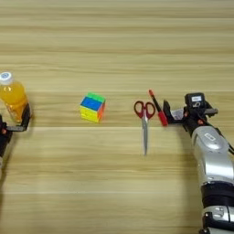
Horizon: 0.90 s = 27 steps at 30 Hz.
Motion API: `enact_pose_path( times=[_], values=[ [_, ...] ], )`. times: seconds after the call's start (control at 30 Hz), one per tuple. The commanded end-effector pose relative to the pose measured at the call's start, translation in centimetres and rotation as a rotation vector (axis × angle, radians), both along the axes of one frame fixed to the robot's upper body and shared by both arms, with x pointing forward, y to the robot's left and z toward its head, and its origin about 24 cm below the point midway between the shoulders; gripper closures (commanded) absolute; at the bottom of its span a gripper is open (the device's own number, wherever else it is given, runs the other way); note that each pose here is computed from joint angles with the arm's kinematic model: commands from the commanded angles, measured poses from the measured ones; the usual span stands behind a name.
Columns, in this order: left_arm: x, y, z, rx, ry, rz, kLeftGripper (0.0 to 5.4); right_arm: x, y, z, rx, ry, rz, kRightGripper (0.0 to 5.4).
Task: Move the objects on the table
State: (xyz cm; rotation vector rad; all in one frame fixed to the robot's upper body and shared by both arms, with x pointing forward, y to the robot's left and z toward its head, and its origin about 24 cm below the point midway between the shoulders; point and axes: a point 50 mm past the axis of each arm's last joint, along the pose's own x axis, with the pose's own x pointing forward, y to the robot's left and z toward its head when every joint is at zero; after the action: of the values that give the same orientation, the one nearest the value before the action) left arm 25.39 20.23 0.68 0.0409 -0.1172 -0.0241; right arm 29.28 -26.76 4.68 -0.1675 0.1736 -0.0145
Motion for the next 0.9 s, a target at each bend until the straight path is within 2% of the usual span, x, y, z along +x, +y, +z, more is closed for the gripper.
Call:
enact_pose_path(
  times=[0.03, 0.9],
  values=[
    [0.0, -0.1, -0.1, -0.006, 0.016, -0.004, 0.00, 0.2, -0.7, 0.4, -0.022, -0.011, -0.013, 0.04],
    [-0.1, -0.1, -0.1, -0.006, 0.019, -0.002, 0.00, 0.1, -1.6, -1.3, -0.086, 0.084, -0.004, 0.04]
  ],
)
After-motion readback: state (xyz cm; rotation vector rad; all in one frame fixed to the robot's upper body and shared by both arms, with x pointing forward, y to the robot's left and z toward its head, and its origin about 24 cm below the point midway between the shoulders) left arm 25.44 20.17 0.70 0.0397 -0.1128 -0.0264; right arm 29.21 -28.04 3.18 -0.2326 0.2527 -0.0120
